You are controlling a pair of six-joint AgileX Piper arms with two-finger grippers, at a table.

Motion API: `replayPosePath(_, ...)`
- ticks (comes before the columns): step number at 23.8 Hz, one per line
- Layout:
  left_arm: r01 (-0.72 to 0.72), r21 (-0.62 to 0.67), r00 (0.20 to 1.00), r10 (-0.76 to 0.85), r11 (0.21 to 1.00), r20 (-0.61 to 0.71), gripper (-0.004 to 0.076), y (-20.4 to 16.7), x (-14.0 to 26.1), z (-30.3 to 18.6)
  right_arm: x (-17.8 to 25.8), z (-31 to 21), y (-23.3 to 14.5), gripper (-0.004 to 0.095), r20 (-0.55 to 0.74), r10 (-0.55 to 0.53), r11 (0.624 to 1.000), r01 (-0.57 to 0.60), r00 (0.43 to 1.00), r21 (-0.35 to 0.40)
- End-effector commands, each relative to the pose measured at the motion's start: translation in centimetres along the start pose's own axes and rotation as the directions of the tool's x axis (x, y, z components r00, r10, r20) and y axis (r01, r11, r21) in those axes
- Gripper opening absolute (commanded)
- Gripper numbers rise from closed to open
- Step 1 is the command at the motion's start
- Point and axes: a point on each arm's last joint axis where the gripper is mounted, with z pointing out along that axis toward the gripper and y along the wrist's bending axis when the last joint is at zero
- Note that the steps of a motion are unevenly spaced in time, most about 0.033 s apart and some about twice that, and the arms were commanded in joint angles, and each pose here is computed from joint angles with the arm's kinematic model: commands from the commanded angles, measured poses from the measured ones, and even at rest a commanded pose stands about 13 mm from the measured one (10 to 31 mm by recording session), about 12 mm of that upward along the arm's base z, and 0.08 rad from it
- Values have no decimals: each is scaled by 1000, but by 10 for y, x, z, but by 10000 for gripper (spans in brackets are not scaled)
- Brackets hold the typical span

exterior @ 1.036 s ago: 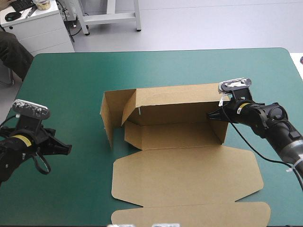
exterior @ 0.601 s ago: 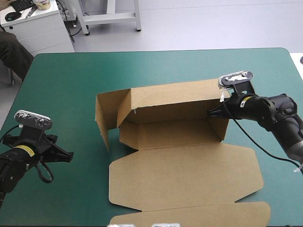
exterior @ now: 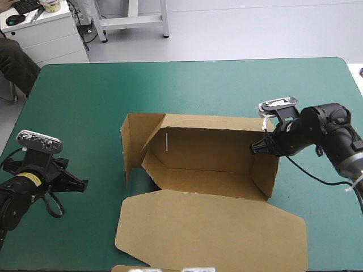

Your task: Fold the box

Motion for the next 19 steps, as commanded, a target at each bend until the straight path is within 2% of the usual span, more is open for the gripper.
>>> replayPosePath(1,5,-20,995,-3,1000,100,15,3,-11,-7,-1,22,0,-20,-140,-59,998,55,988,-34)
replayPosePath(3,8,-20,995,-6,1000,103,15,3,-12,-7,-11,39,0,-20,-105,-65,997,60,992,-52)
replayPosePath(7,2,-22,994,0,1000,107,15,3,-12,-7,-33,71,-3,-13,-22,-50,998,49,999,-36)
replayPosePath(10,3,-20,994,-1,1000,107,15,3,-12,-7,-43,80,-4,137,-23,-47,998,46,999,-42)
replayPosePath(14,3,-20,994,-1,1000,109,15,3,-12,-7,-52,81,-3,480,0,-34,998,33,999,-61)
replayPosePath(16,3,-20,994,-1,1000,109,15,3,-12,-7,-56,79,-2,616,16,-26,997,27,1000,-69)
replayPosePath(17,3,-21,994,-1,1000,109,15,3,-12,-7,-59,75,-1,665,32,-24,997,26,999,-73)
replayPosePath(19,3,-21,994,-1,1000,109,15,3,-12,-7,-62,68,0,697,40,-24,996,27,999,-81)
